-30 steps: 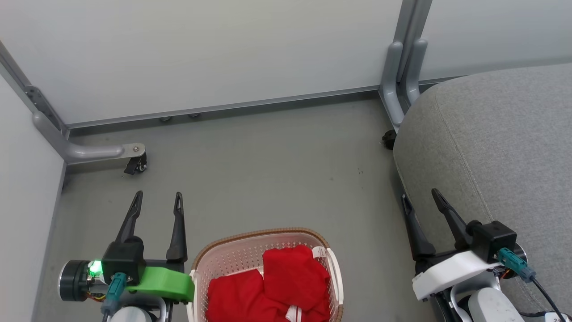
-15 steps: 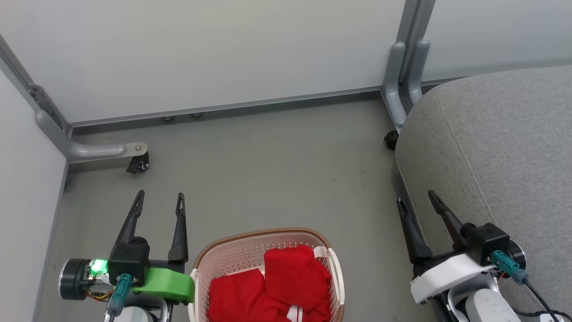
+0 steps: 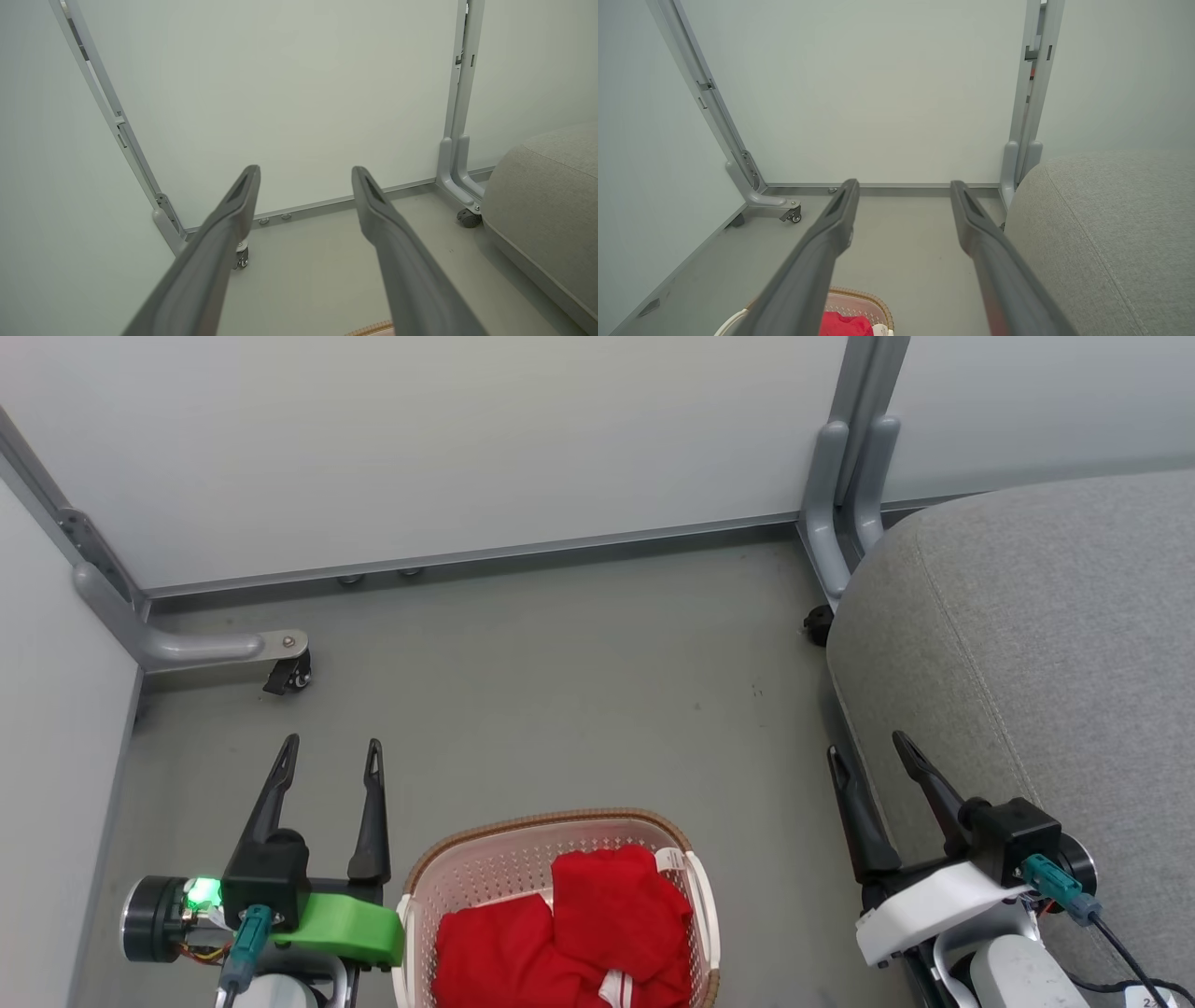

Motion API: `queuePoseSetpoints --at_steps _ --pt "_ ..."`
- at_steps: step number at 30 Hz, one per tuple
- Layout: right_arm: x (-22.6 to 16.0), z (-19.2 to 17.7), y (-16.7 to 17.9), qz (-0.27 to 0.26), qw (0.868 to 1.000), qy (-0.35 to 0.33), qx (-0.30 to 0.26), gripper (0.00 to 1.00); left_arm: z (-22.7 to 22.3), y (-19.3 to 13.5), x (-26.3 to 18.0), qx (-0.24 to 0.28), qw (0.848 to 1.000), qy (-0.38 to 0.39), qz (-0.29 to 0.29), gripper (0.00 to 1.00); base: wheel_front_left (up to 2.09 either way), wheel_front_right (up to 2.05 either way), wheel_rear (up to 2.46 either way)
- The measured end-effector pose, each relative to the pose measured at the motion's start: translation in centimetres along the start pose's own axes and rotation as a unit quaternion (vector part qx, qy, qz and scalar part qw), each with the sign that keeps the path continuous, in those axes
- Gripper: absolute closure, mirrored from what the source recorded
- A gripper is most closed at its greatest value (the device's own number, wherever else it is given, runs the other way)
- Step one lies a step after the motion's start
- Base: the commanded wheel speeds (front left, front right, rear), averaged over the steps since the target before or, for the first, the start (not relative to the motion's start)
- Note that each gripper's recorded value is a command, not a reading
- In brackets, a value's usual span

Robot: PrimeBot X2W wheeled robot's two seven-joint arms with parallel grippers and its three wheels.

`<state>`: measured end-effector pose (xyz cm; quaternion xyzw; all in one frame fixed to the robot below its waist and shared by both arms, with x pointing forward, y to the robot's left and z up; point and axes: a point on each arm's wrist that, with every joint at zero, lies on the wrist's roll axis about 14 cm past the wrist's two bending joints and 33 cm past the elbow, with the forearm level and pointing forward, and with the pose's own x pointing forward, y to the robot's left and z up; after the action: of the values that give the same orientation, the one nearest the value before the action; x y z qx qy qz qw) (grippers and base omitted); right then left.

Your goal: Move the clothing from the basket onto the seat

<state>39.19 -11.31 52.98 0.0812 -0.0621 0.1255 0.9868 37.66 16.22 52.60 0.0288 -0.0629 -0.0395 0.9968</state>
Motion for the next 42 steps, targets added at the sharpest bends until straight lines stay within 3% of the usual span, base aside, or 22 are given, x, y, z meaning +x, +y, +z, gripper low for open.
queuePoseSetpoints --at_steps 21,42 --pt "0.6 0.0 -3.8 -0.047 0.999 -0.003 -0.011 0.0 -2.4 -4.7 5.1 -0.005 0.995 0.02 -0.095 0.0 0.0 0.0 0.0" --pt "0.7 0.4 -9.0 -0.113 0.993 -0.011 -0.028 0.0 -8.2 -12.2 10.3 -0.017 0.974 0.058 -0.218 0.0 0.0 0.0 0.0"
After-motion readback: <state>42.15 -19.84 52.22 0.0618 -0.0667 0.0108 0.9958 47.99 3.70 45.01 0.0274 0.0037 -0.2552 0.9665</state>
